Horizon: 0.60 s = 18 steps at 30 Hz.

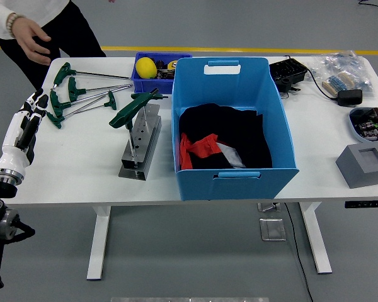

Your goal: Lift tool from toolbox,place it in box,lift tool from toolbox,place it in box

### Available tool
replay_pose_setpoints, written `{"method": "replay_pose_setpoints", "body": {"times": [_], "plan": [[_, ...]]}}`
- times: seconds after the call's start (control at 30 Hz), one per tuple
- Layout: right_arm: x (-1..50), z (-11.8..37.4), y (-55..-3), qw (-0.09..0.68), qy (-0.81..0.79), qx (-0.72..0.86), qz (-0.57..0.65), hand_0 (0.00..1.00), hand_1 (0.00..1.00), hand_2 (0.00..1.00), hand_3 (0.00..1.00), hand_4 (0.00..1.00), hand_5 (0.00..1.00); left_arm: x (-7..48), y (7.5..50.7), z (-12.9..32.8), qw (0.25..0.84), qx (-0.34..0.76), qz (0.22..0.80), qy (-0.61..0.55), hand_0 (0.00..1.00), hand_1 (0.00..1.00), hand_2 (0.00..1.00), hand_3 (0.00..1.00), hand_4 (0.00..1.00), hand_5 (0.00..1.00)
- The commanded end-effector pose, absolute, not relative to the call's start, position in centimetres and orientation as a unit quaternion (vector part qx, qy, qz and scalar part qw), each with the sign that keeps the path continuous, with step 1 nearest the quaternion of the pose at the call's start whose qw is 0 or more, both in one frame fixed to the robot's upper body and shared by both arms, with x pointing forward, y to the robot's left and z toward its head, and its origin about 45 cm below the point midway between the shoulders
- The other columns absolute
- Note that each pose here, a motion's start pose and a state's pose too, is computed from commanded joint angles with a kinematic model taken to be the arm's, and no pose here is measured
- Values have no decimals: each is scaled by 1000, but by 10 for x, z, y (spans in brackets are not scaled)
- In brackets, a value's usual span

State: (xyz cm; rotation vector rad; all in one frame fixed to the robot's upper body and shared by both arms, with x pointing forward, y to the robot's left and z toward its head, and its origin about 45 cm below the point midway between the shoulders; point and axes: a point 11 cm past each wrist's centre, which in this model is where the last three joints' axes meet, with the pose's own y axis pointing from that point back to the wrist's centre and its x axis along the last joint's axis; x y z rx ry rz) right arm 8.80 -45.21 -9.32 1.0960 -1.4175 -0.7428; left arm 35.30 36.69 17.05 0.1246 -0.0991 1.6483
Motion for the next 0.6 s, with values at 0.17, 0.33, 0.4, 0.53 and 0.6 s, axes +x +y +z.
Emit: {"method": "replay_pose_setpoints", "body": {"times": [0.17,0.33,0.4,0.53,0.6], "plan": [[88,-93,-452,566,-602,466,-316,671,660,729,598,861,689,353,368,171,675,55,734,-44,997,998,998,987,911,915],[88,-94,-451,568,-600,468,-315,671,660,729,597,861,689,352,368,170,675,55,734,-44,997,998,998,987,914,916],[88,-94,-451,569,-599,468,-314,671,660,729,597,861,689,353,368,171,675,55,734,-45,997,998,998,987,914,916],[88,-94,-451,569,-598,469,-314,670,660,729,597,861,689,353,369,172,675,54,735,-45,997,998,998,987,915,918],[88,-94,-451,570,-597,470,-314,670,660,729,597,861,689,353,369,172,675,55,735,-46,997,998,998,987,915,918]]}}
